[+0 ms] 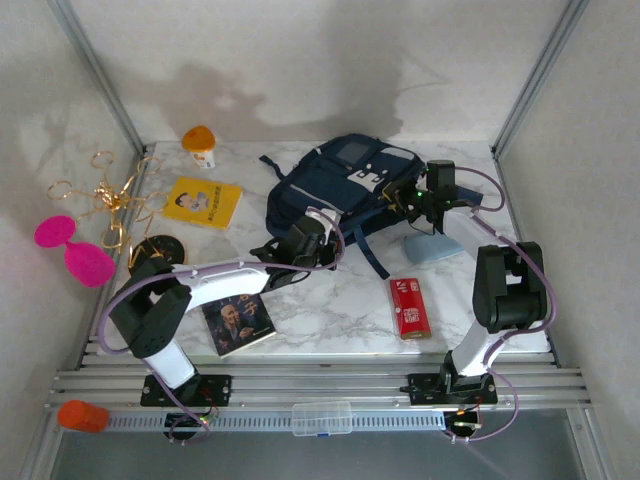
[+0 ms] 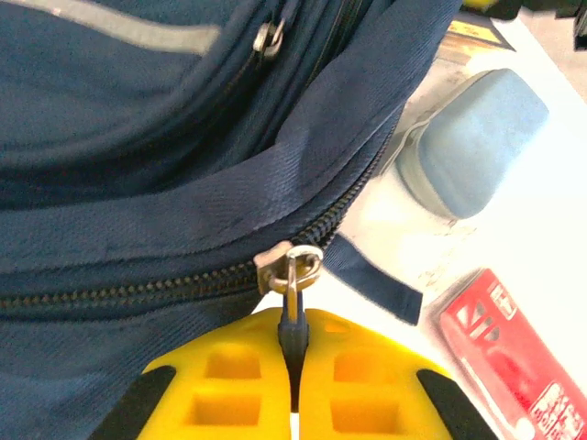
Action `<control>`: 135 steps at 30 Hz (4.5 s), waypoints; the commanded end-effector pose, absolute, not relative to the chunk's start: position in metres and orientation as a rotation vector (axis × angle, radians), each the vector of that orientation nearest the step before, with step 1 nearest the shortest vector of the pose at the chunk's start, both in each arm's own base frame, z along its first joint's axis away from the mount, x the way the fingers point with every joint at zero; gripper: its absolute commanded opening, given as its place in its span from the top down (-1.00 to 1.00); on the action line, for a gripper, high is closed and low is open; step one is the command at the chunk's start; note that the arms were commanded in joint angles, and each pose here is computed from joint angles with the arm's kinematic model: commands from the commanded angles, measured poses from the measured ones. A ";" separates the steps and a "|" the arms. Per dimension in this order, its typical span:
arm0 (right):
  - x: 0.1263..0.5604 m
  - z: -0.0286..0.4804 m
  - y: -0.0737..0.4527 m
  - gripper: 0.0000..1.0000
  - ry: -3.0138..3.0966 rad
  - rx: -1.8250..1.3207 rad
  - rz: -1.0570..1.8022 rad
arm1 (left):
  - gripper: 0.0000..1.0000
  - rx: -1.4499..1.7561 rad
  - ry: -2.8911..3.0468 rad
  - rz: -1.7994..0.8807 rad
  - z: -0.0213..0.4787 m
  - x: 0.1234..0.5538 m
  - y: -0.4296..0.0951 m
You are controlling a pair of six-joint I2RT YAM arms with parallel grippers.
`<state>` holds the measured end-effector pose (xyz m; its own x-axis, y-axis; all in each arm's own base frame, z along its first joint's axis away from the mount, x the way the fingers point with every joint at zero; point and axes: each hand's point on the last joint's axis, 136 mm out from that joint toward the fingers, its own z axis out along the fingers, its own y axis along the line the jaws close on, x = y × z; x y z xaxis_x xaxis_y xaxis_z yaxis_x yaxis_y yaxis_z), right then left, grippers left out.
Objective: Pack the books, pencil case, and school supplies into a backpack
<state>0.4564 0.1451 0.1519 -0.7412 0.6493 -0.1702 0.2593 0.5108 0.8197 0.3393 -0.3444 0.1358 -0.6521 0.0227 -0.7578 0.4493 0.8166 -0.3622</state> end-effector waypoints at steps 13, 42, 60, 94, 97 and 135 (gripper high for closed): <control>0.358 0.138 0.181 -0.91 2.395 0.765 1.285 | 1.00 0.335 2.230 -0.805 0.140 0.347 -0.381; 0.436 0.148 0.164 1.00 2.435 0.306 1.101 | 1.00 0.302 2.375 -0.714 0.116 0.302 -0.321; 0.378 0.130 0.172 -0.83 2.543 0.567 1.050 | 1.00 0.302 2.333 -0.887 0.135 0.312 -0.351; 0.403 0.172 0.208 1.00 2.454 0.098 0.920 | 1.00 0.304 2.466 -0.980 0.119 0.255 -0.352; 0.413 0.175 0.193 1.00 2.448 0.039 0.892 | 1.00 0.280 2.489 -0.902 0.110 0.259 -0.343; 0.364 0.107 0.240 -0.30 2.498 0.713 1.095 | 1.00 0.237 2.419 -0.964 0.115 0.297 -0.370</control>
